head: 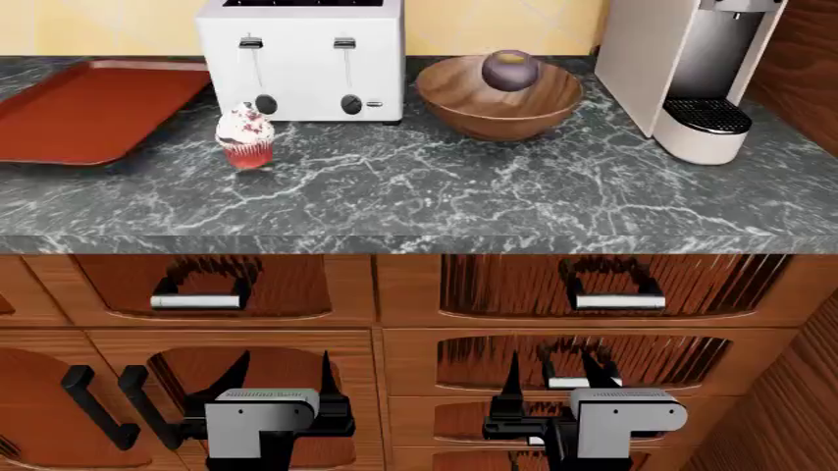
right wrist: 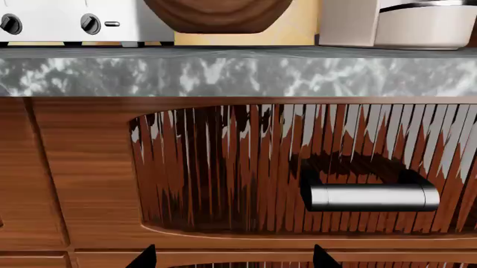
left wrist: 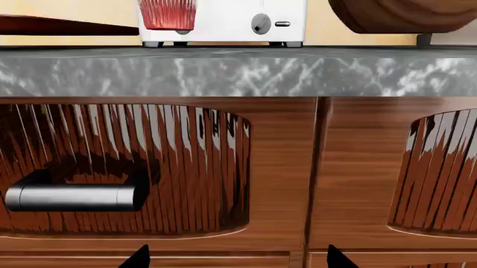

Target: Pick up the bowl with donut and place it on the tray. Pick up the cupcake and place it on the tray.

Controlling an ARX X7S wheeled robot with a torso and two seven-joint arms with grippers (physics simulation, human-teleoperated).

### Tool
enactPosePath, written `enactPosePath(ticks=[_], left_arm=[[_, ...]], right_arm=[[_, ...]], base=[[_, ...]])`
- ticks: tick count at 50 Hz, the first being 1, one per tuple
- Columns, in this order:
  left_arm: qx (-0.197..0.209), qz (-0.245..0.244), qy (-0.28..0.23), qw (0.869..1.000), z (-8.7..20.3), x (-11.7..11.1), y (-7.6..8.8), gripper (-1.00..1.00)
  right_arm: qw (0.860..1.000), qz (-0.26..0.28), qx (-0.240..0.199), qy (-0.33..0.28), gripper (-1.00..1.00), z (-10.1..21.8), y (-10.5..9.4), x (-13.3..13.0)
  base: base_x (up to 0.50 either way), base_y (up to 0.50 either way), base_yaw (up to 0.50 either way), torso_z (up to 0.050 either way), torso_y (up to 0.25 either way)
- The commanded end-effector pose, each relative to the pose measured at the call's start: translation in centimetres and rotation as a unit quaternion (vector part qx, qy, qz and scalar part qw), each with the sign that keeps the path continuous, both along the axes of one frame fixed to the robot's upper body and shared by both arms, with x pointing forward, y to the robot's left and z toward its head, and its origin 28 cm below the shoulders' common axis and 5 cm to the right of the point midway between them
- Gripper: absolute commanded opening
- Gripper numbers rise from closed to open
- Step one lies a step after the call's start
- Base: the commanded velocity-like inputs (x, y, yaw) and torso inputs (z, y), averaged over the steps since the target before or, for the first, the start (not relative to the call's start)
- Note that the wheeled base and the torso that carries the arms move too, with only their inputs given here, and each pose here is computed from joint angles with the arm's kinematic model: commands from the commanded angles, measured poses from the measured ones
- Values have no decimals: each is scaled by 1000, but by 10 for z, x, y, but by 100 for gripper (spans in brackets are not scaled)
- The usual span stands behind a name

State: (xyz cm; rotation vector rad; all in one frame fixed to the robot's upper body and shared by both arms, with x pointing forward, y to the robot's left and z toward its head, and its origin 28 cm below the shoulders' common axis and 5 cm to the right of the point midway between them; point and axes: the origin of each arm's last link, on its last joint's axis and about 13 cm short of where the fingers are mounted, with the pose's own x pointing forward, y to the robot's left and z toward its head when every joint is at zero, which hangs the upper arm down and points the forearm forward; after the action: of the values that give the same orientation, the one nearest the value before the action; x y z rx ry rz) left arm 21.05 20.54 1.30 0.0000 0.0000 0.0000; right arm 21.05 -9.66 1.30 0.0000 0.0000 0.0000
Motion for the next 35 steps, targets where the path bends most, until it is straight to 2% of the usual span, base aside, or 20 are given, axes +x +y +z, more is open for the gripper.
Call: enactPosePath(ticks=[1, 16, 35], left_arm=[[-1, 0, 0, 1000, 0, 0, 0, 100], [-4, -1, 3, 1000, -1, 0, 0, 100], [-10, 1, 6, 1000, -1, 1, 0, 100]], right_arm=[[1000, 0, 0, 1, 100, 0, 0, 0], [1000, -8, 3, 6, 100, -2, -2, 2], [1000, -5, 0, 12, 100, -2, -1, 2]], base=[[0, 0, 0, 0, 0], [0, 0, 0, 1, 0], [0, 0, 0, 49, 1]])
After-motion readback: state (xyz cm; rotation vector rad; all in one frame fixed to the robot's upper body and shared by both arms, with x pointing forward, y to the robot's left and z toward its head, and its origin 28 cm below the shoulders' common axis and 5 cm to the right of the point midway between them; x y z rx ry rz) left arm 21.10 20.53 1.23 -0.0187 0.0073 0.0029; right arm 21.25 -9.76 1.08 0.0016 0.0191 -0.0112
